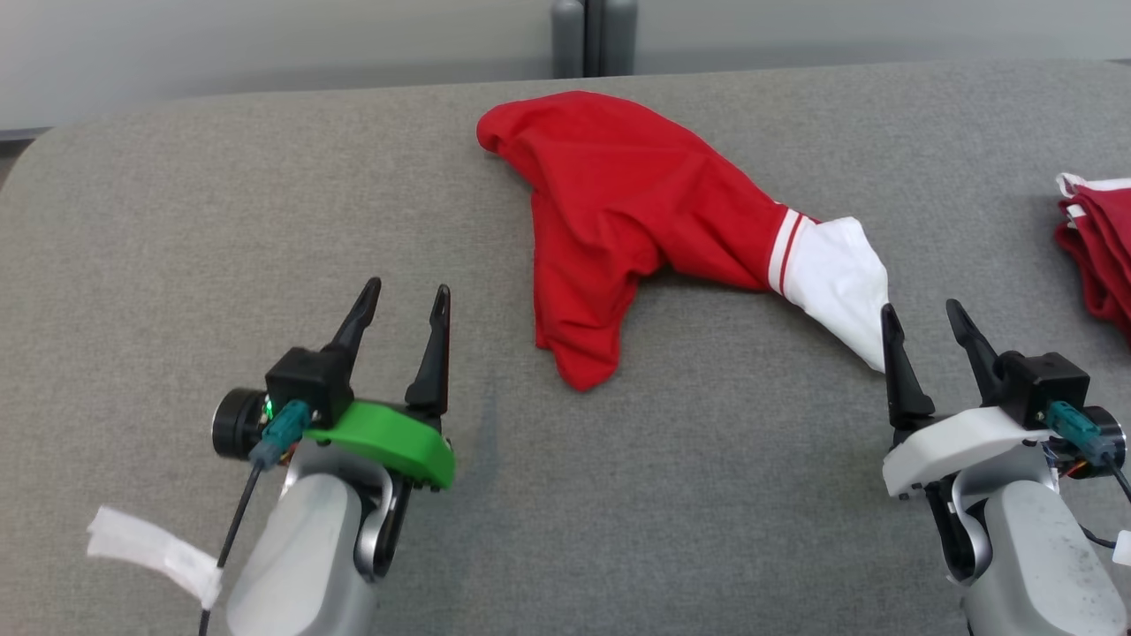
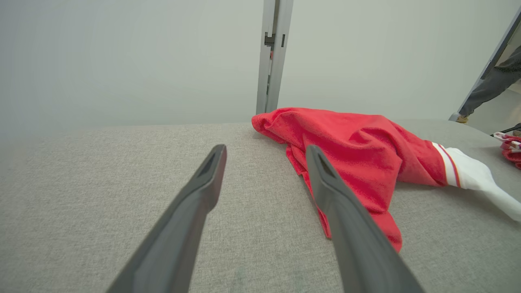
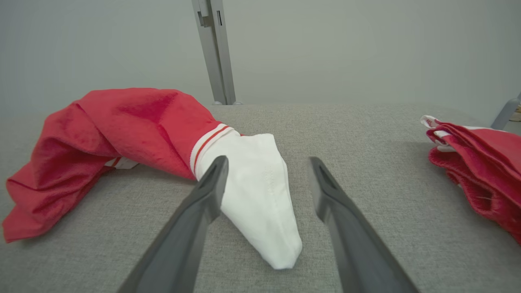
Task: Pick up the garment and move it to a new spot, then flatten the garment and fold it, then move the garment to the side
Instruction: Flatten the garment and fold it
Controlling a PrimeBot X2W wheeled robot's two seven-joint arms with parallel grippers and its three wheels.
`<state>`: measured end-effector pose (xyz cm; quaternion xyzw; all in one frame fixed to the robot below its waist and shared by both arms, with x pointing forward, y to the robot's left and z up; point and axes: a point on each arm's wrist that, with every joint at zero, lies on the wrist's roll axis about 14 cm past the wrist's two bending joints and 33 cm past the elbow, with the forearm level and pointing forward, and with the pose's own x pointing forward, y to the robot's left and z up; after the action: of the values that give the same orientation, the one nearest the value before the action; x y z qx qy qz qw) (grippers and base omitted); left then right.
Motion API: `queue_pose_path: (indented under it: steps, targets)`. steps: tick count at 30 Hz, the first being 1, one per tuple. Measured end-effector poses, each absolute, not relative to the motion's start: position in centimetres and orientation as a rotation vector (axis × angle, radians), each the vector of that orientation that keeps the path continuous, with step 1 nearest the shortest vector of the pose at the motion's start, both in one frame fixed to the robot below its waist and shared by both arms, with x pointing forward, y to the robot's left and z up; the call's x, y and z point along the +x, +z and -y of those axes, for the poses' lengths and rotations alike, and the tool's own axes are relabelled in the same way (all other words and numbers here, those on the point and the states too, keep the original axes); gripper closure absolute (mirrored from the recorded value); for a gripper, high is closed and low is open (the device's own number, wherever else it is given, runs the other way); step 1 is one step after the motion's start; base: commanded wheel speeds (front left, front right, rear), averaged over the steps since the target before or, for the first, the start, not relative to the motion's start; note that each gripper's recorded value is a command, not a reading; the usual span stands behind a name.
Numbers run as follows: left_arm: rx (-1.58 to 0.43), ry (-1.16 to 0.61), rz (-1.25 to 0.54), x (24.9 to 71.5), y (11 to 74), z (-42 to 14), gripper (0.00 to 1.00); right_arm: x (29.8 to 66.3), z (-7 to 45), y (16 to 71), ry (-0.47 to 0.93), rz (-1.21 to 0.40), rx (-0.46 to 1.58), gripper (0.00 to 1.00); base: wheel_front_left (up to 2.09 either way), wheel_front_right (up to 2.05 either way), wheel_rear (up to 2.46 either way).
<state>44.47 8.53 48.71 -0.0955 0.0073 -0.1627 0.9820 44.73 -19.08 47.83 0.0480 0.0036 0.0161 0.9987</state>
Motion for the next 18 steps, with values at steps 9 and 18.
queue_pose_path:
  steps: [9,18]
  targets:
    - [-0.1,-0.423,-0.02,51.0,50.0,-6.2,0.0,45.7,19.0,48.0,0.032,0.007,0.109,0.0,0.0,0.0,0.0]
    - [0.029,-0.504,-0.193,57.2,48.5,-4.9,0.0,46.7,20.0,47.9,0.013,0.014,0.105,0.0,0.0,0.0,0.0]
